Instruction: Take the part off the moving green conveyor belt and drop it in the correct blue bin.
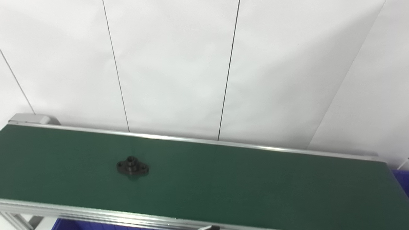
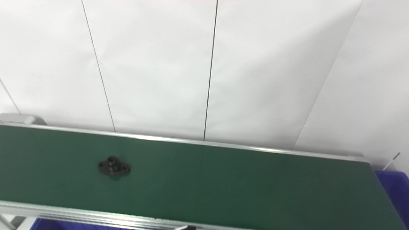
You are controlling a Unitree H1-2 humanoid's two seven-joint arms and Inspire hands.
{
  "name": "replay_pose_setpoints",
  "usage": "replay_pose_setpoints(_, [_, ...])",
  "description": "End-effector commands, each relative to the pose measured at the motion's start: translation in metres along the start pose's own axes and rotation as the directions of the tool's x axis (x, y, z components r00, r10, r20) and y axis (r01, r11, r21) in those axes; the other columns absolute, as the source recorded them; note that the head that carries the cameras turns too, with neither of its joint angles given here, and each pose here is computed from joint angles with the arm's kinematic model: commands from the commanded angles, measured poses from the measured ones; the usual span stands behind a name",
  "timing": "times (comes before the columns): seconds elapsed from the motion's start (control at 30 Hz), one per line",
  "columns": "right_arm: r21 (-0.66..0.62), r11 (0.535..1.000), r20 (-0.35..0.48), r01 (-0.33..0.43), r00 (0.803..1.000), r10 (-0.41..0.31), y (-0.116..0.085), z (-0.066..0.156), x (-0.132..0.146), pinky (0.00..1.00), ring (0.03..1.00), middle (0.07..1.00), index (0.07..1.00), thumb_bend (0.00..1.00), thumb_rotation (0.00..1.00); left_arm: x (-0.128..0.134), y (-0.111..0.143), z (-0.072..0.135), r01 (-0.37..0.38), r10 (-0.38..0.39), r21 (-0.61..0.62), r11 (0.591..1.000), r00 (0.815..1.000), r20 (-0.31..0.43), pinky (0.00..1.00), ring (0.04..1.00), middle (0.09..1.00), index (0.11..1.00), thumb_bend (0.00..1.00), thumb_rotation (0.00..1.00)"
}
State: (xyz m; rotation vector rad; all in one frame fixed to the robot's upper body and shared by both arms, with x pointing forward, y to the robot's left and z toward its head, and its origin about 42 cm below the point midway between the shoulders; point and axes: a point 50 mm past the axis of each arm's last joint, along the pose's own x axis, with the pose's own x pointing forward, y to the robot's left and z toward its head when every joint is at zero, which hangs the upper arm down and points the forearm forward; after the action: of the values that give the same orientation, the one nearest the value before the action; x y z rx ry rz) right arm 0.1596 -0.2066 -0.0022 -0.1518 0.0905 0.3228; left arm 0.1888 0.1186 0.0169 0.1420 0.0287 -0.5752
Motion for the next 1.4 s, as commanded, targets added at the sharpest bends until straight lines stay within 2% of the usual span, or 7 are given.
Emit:
replay_pose_setpoints(0.0, [-0.006,1.000,0.082,0.010,0.997,-0.010,-0.002,0.013,0.001,0.78,0.830,0.872,0.876,0.88,1.00,0.003,0.001,0.010,0.005,-0.005,0.017,1.000,0.999,0.033,0.87,0.888,0.881,0.867,0.78,0.62])
replay_pose_setpoints(0.33, [-0.009,1.000,0.139,0.012,0.990,-0.010,-0.008,0.030,0.003,0.76,0.816,0.860,0.864,0.88,0.97,0.008,0.005,0.028,0.012,-0.012,0.013,1.000,0.999,0.029,0.89,0.899,0.885,0.869,0.78,0.64])
replay_pose_setpoints(0.87, [-0.025,1.000,0.160,0.015,0.987,-0.011,-0.013,0.035,-0.001,0.74,0.797,0.848,0.849,0.87,0.92,0.013,-0.002,0.024,0.019,-0.019,0.006,1.000,0.999,0.033,0.88,0.892,0.879,0.860,0.77,0.63])
replay_pose_setpoints(1.0, [-0.052,0.998,0.256,0.031,0.966,-0.016,-0.015,0.064,-0.006,0.74,0.798,0.853,0.857,0.88,0.94,0.013,-0.004,0.022,0.020,-0.020,0.016,1.000,0.999,0.030,0.85,0.875,0.875,0.861,0.78,0.64])
replay_pose_setpoints(1.07, [-0.062,0.997,0.317,0.046,0.948,-0.024,-0.016,0.082,-0.006,0.73,0.791,0.847,0.858,0.88,0.93,0.013,-0.004,0.020,0.023,-0.024,0.014,1.000,0.999,0.027,0.84,0.876,0.880,0.863,0.78,0.64])
replay_pose_setpoints(1.27, [-0.050,0.994,0.499,0.099,0.865,-0.061,-0.019,0.133,0.005,0.71,0.775,0.826,0.844,0.89,0.89,0.013,-0.004,0.013,0.038,-0.038,0.030,0.999,0.999,0.015,0.82,0.872,0.893,0.872,0.77,0.64])
replay_pose_setpoints(1.37, [-0.062,0.992,0.545,0.112,0.836,-0.060,-0.022,0.149,0.016,0.70,0.770,0.828,0.849,0.91,0.85,0.013,-0.004,0.009,0.042,-0.042,0.036,0.998,0.999,0.012,0.82,0.868,0.889,0.872,0.77,0.65])
